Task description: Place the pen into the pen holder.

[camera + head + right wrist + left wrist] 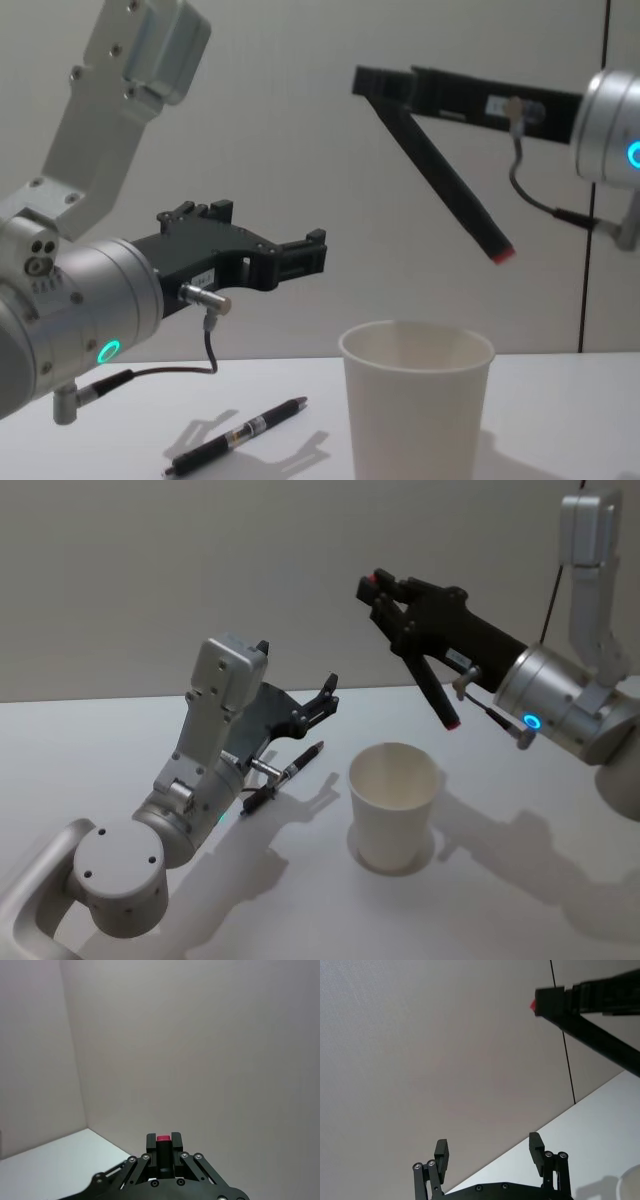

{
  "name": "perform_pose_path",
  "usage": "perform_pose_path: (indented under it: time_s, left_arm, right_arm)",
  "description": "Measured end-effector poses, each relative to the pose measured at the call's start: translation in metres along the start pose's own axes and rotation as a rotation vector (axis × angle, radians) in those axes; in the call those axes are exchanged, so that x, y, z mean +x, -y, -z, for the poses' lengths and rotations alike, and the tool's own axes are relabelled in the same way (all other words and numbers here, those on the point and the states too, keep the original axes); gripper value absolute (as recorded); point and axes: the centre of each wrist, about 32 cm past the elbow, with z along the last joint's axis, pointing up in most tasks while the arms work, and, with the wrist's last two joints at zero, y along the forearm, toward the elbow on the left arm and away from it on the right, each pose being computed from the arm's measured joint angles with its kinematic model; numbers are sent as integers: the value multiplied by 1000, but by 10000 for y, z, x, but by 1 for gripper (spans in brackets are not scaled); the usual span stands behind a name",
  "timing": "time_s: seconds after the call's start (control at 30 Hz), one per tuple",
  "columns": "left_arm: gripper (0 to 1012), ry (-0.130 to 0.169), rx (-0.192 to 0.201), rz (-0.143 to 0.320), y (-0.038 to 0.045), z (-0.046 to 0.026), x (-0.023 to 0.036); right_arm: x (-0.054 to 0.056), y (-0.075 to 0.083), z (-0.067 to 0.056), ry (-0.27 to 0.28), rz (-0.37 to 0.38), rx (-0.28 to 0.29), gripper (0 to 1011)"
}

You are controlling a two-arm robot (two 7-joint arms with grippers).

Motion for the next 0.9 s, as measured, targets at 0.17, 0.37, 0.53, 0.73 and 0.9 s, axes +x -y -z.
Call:
perform_pose_path:
  time_s: [0.17,0.37,0.53,0.73,0.9]
  left_arm:
    - [1000,0,0,0,0,0,0]
    - [1000,0,0,0,0,0,0]
    - [1000,0,0,0,0,0,0]
    - [1000,0,0,0,0,0,0]
    - [1000,0,0,0,0,0,0]
  right_arm:
    - [-79,-56,-69,10,-40,32,165]
    - [-166,-106,-132,35,-83,55,165]
    - [-214,-111,-131,74,-97,55,165]
    - [-255,-78,-56,132,-82,49,165]
    - [-290,-36,34,186,-52,55,165]
